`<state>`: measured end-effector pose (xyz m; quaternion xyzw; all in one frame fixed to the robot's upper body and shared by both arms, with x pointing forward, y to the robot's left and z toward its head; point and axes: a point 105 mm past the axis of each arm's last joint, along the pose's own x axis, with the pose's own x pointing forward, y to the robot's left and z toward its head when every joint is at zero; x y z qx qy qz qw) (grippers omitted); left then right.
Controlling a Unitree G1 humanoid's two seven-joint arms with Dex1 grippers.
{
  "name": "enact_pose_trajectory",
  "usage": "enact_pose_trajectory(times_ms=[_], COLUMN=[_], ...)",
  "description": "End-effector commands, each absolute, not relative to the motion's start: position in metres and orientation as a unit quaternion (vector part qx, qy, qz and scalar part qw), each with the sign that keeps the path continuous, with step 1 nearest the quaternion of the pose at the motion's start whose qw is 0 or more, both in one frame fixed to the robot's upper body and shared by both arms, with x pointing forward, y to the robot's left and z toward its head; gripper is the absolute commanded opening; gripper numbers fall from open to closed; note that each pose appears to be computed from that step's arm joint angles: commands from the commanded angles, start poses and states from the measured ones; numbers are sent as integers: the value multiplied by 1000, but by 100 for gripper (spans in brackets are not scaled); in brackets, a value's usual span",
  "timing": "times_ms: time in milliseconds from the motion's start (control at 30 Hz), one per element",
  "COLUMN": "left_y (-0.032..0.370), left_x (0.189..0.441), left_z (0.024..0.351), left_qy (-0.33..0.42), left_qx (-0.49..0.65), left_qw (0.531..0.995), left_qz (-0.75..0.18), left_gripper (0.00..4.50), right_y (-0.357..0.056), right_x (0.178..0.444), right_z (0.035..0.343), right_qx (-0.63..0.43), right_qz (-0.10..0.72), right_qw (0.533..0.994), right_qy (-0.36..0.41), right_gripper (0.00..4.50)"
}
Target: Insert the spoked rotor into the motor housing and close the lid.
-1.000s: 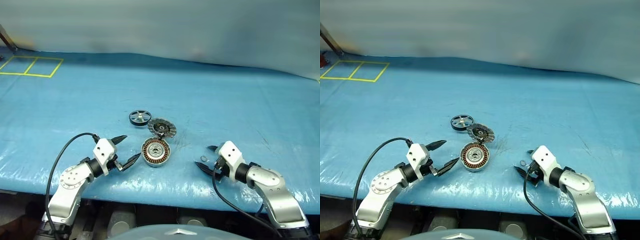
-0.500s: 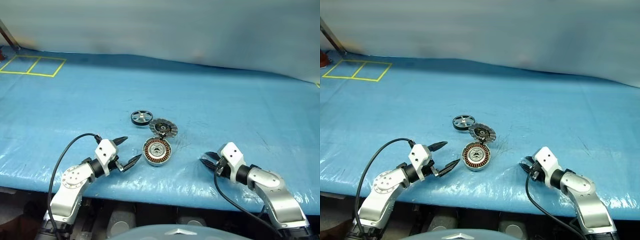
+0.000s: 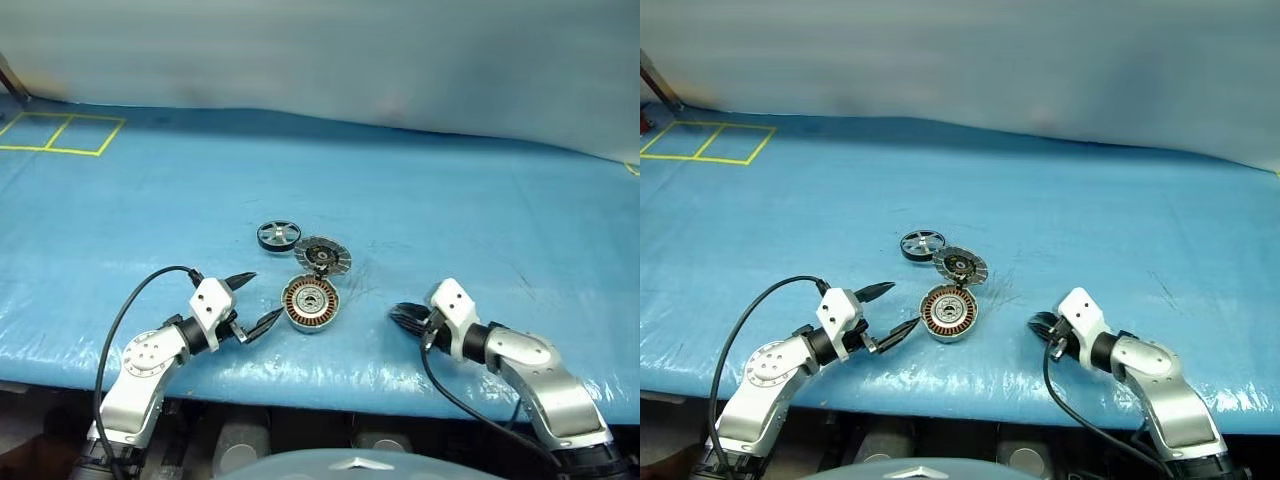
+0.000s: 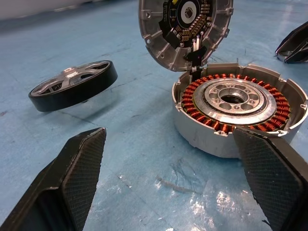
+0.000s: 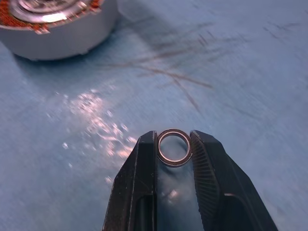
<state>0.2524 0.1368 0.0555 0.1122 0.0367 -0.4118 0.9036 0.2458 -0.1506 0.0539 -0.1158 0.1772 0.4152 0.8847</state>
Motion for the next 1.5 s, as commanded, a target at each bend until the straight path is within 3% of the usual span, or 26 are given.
enact_pose_trajectory(times_ms=[33, 167, 333, 700, 1500], left_y=[136, 135, 135, 140, 141], left_x=[253, 253, 252, 249, 249], left_z=[67, 67, 67, 68, 68], left_qy=[6, 2, -2, -3, -3], left_qx=[113, 110, 109, 114, 114], left_qw=[904, 906, 910, 916, 919], left_qz=[-413, -409, -400, -384, -376], left_gripper=[450, 450, 450, 450, 450], right_y=[-108, -79, -59, -48, -37], right_x=[245, 243, 244, 261, 268], right_z=[93, 105, 94, 72, 64], right_qx=[-127, -116, -118, -150, -161], right_qz=[488, 531, 558, 556, 560], right_qw=[858, 837, 818, 813, 808], right_qy=[95, 64, 74, 87, 89], right_gripper=[66, 66, 66, 66, 66])
